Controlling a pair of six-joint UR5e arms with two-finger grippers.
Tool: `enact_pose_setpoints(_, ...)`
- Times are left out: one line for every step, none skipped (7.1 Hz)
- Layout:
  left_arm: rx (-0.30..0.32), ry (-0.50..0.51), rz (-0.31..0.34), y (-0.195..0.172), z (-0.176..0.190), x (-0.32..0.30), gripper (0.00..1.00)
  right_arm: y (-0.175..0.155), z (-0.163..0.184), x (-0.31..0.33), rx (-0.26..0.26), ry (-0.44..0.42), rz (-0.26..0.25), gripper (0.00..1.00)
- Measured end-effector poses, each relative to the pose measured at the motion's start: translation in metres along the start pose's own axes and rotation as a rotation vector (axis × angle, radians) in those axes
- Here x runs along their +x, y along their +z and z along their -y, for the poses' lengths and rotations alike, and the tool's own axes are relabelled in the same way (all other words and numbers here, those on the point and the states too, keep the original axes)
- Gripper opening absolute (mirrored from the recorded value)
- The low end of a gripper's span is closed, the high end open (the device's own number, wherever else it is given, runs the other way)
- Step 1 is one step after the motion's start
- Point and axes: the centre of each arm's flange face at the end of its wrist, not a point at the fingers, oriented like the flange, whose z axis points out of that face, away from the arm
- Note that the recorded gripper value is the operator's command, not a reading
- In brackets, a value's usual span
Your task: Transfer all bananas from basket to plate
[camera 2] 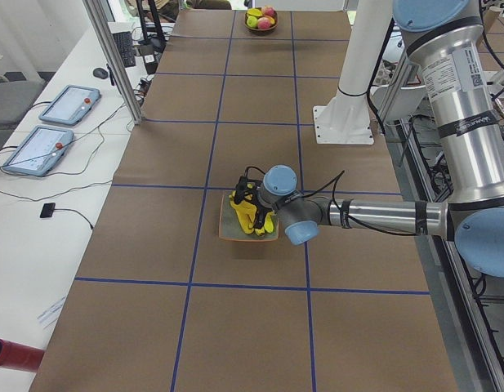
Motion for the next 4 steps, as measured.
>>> enact_pose_setpoints(0.007,0.066,0.079,-0.021,0.009,-0.032,1.00,0.000,-0.009,0.020,-0.018,-0.027,-0.035,1.00)
enact_pose_setpoints(0.004,0.125,0.163,-0.049,0.015,-0.068,1.00,-0.001,-0.019,0.039,-0.040,-0.058,-0.080,1.00)
enact_pose_setpoints(-0.015,0.165,0.228,-0.077,0.016,-0.099,1.00,-0.001,-0.029,0.058,-0.068,-0.091,-0.134,1.00)
enact_pose_setpoints(-0.046,0.188,0.267,-0.101,0.012,-0.122,1.00,-0.003,-0.038,0.077,-0.110,-0.116,-0.186,1.00)
